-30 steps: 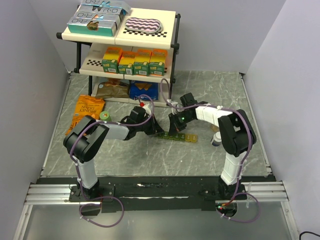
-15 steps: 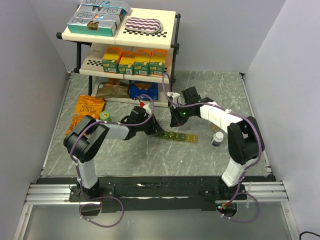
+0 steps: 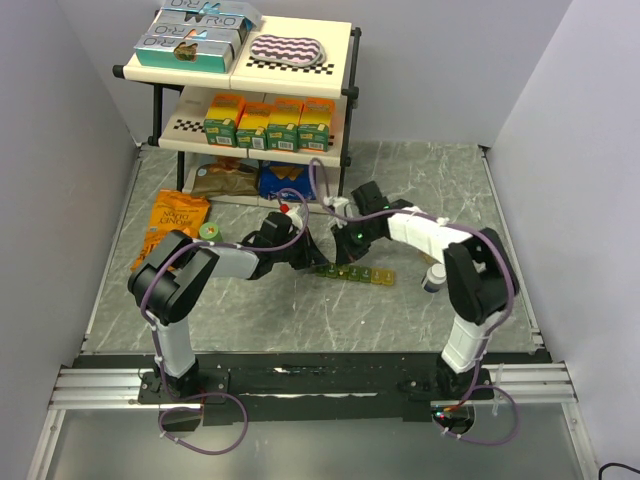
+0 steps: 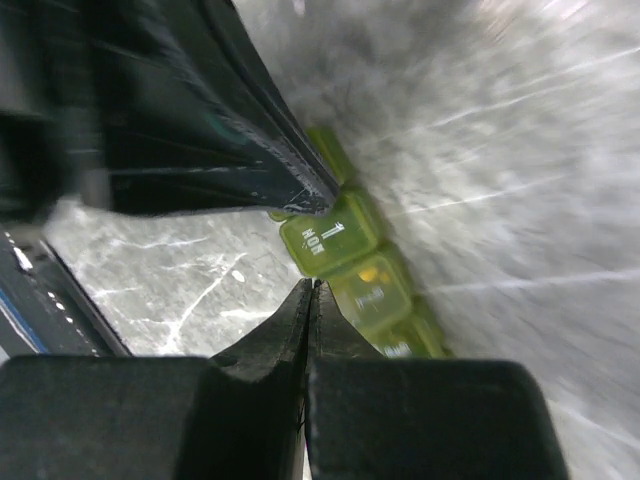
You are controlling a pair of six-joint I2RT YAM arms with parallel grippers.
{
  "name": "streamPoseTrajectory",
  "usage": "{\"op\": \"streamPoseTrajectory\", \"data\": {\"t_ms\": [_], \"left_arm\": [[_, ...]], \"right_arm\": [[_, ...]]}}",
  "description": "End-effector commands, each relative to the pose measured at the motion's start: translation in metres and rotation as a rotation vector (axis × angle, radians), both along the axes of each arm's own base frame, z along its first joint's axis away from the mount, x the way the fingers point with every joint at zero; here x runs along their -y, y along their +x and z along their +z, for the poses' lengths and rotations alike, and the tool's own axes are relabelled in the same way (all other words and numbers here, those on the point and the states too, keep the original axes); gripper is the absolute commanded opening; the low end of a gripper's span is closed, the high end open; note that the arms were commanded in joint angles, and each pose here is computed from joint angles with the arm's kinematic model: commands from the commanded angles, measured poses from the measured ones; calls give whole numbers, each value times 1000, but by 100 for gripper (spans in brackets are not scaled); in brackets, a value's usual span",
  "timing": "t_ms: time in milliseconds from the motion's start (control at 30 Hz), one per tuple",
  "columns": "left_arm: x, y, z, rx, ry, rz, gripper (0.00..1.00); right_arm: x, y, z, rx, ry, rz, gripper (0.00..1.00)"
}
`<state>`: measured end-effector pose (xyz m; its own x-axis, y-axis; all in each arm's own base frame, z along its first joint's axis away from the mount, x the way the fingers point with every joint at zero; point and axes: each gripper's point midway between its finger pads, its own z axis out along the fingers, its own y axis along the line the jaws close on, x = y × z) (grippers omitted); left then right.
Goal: Sort the pills into containers
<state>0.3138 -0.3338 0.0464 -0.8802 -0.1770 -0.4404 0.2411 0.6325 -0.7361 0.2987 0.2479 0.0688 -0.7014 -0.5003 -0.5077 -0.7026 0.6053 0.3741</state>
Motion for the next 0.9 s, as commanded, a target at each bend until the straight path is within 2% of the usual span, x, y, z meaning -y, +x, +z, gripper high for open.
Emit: {"op": "streamPoseTrajectory", "data": {"t_ms": [0, 100, 233, 467, 633, 867], "left_arm": [[-15, -17, -40, -99, 102, 12, 1], [-16, -18, -39, -98, 101, 12, 1], [-14, -16, -39, -96, 96, 13, 1], [-12, -13, -36, -89, 99, 8, 1], [-13, -13, -37, -90, 106, 7, 1], [-13, -15, -40, -101, 106, 5, 1]], "right_arm": [[9, -18, -50, -150, -127, -44, 0], [11, -15, -59, -170, -158, -61, 0], [2, -15, -45, -155, -92, -29, 0], [-14, -6, 25, 7, 65, 45, 0], [-10, -1, 57, 102, 84, 50, 0], [0, 2, 42, 89, 26, 24, 0]]}}
